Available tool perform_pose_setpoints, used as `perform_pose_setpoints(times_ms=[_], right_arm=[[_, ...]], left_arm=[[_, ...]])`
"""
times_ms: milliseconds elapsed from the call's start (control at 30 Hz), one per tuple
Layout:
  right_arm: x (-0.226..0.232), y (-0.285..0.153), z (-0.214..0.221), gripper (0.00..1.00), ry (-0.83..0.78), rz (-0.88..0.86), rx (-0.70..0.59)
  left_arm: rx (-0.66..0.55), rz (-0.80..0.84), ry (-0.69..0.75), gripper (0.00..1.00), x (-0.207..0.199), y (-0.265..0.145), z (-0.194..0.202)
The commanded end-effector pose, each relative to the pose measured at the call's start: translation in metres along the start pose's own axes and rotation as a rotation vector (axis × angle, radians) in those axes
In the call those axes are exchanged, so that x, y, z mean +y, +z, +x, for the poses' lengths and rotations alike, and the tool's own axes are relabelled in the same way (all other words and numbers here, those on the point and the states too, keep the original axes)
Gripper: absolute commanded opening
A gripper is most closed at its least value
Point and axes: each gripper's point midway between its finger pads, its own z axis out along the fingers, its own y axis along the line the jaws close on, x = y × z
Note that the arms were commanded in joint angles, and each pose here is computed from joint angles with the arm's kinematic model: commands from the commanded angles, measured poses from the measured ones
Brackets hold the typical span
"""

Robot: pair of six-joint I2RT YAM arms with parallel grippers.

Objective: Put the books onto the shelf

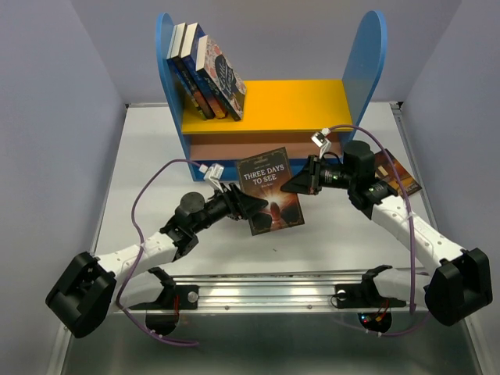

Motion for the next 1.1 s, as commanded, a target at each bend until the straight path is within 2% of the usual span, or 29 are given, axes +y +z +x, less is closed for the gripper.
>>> perform_pose_setpoints(times_ms=[0,67,100,167,200,267,300,367,400,433,467,500,533,567,633,667,733,767,867,1067], right_arm=[[0.038,-0.006,-0.024,0.01,-0.114,-0.116,-0.045],[0.034,-0.005,-0.022,0.01,-0.109,-0.111,-0.039],[0.032,-0.003,-0.02,0.01,-0.101,-0.11,-0.031],[0.027,-0.001,-0.02,0.01,-0.094,-0.103,-0.025],[0.024,0.001,-0.019,0.01,-0.088,-0.099,-0.02],[0.021,0.002,-0.02,0.01,-0.088,-0.089,-0.023],[0.019,0.003,-0.02,0.01,-0.086,-0.084,-0.023],[0.015,0.005,-0.023,0.08,-0.082,-0.066,-0.032],[0.005,0.005,-0.03,0.51,-0.107,-0.001,-0.063],[0.002,0.005,-0.026,0.52,-0.086,0.011,-0.048],[0.003,0.004,-0.033,0.64,-0.121,0.025,-0.071],[-0.007,0.002,-0.039,0.94,-0.108,0.109,-0.088],[-0.011,-0.002,-0.043,1.0,-0.139,0.152,-0.103],[-0.027,-0.007,-0.047,1.0,-0.126,0.256,-0.13],[-0.031,-0.02,-0.058,1.0,-0.149,0.35,-0.194],[-0.047,-0.031,-0.064,1.0,-0.14,0.462,-0.243],[-0.055,-0.047,-0.072,1.0,-0.137,0.563,-0.307],[-0.063,-0.065,-0.078,1.0,-0.137,0.664,-0.37],[-0.07,-0.1,-0.091,1.0,-0.142,0.828,-0.489],[-0.07,-0.135,-0.099,1.0,-0.142,0.958,-0.603]], left_arm=[[-0.114,0.094,0.068,0.72,-0.031,-0.004,-0.033],[-0.123,0.073,0.073,0.61,-0.028,-0.005,-0.035],[-0.13,0.073,0.085,0.53,-0.029,-0.005,-0.038],[-0.126,0.074,0.092,0.43,-0.03,-0.005,-0.038],[-0.125,0.086,0.103,0.3,-0.034,-0.005,-0.039],[-0.117,0.092,0.122,0.15,-0.035,-0.004,-0.039],[-0.119,0.092,0.13,0.0,-0.037,-0.003,-0.042],[-0.105,0.079,0.153,0.0,-0.035,-0.001,-0.041],[-0.113,0.076,0.179,0.0,-0.037,-0.001,-0.046],[-0.119,0.083,0.182,0.0,-0.04,-0.001,-0.048],[-0.124,0.08,0.194,0.0,-0.041,-0.001,-0.05],[-0.136,0.077,0.209,0.0,-0.043,-0.002,-0.054],[-0.133,0.059,0.233,0.0,-0.04,-0.001,-0.055],[-0.153,0.06,0.25,0.0,-0.047,-0.001,-0.064],[-0.163,0.026,0.29,0.0,-0.046,-0.001,-0.07],[-0.185,0.035,0.31,0.0,-0.054,-0.003,-0.079],[-0.198,0.039,0.345,0.0,-0.059,-0.006,-0.084],[-0.213,0.043,0.377,0.0,-0.066,-0.008,-0.091],[-0.237,0.052,0.442,0.0,-0.081,-0.013,-0.105],[-0.235,0.099,0.531,0.0,-0.11,-0.021,-0.118]])
